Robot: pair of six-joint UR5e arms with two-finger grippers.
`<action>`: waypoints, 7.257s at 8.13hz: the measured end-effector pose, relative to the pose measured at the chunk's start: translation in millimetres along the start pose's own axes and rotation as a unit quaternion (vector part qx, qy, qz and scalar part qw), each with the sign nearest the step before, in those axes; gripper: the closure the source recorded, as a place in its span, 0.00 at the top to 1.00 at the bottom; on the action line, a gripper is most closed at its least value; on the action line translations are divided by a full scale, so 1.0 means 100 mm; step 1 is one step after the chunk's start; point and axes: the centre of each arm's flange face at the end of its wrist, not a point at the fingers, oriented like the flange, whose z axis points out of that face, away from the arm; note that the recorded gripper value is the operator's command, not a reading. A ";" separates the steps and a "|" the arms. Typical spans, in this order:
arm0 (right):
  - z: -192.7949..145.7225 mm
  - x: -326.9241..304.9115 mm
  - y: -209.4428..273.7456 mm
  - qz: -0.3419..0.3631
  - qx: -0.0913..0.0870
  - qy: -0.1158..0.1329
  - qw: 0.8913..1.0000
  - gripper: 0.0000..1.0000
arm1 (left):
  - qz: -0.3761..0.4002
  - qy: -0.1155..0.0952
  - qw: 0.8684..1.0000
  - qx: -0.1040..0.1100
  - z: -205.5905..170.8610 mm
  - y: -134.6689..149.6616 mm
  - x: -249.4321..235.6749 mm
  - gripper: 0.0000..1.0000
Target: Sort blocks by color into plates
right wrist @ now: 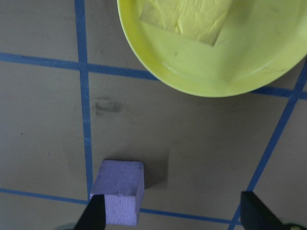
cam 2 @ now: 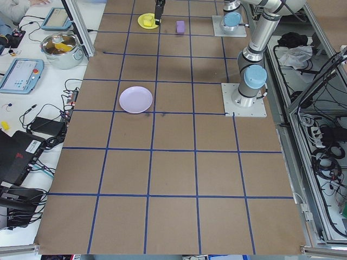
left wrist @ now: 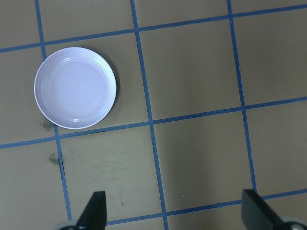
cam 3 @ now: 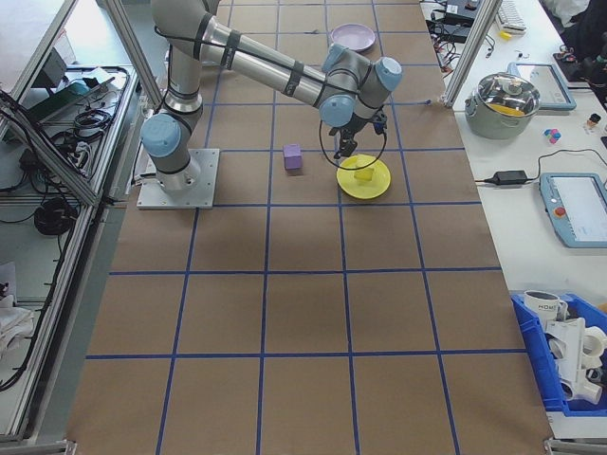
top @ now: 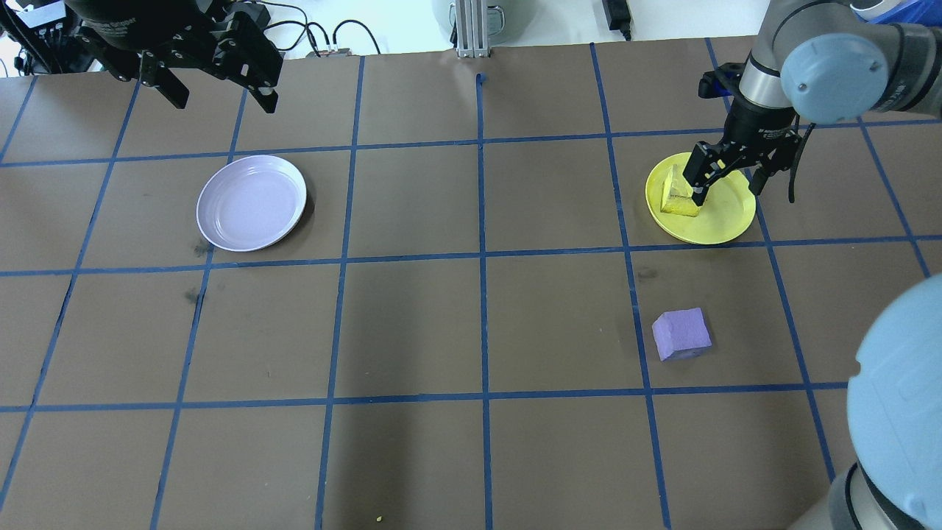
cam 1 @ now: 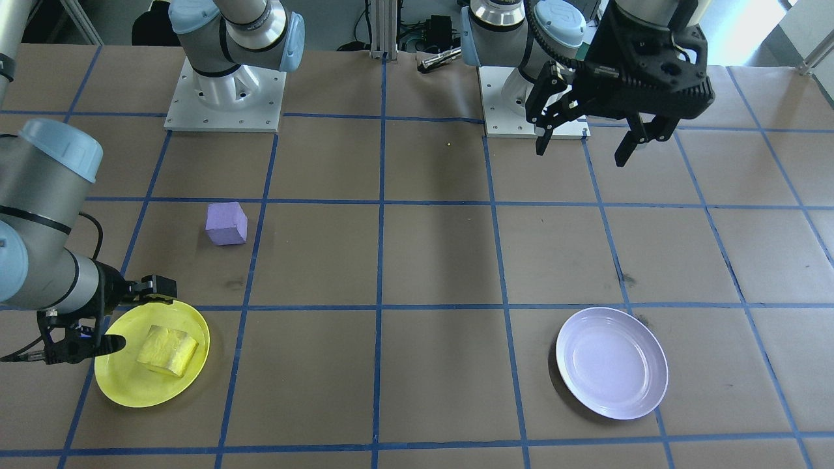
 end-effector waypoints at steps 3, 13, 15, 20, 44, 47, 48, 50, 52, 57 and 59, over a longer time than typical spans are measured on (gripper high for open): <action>0.49 -0.19 0.33 0.040 -0.082 -0.049 0.995 1.00 | -0.002 0.038 0.999 0.008 -0.03 0.14 0.10 1.00; 1.57 -0.51 0.47 0.021 -0.102 -0.025 0.994 0.00 | -0.055 -0.063 0.996 0.010 -0.05 0.18 -0.11 1.00; 1.54 -0.51 0.47 0.026 -0.092 -0.026 0.995 0.00 | -0.058 -0.063 0.996 0.013 -0.10 0.29 -0.10 1.00; 0.74 -0.70 0.55 0.085 -0.009 -0.072 0.994 0.00 | -0.072 -0.058 0.996 0.017 -0.14 0.40 -0.04 1.00; 0.07 -3.35 0.07 0.020 0.143 -0.136 0.980 1.00 | -0.074 -0.036 0.996 -0.021 -0.42 1.71 0.11 1.00; -0.40 -2.35 0.23 -0.049 0.158 -0.059 0.984 1.00 | -0.078 -0.027 0.996 -0.022 -0.36 1.62 0.12 1.00; -0.54 -2.02 0.30 -0.059 0.160 -0.038 0.985 1.00 | -0.082 0.000 0.996 -0.028 -0.25 1.47 0.15 1.00; -0.87 -1.62 0.62 -0.076 0.172 0.024 0.982 1.00 | -0.086 0.033 0.994 -0.056 0.18 0.98 0.17 1.00; -1.05 -1.50 0.98 -0.078 0.158 0.058 0.983 1.00 | -0.059 0.039 0.994 -0.085 0.74 0.49 0.10 1.00; -1.22 -1.49 1.25 -0.075 0.168 0.074 0.980 1.00 | -0.027 0.032 0.992 -0.122 1.87 -0.22 0.46 1.00; -1.23 -1.50 1.31 -0.072 0.170 0.070 0.980 1.00 | -0.005 0.032 0.995 -0.090 2.04 -0.33 0.76 1.00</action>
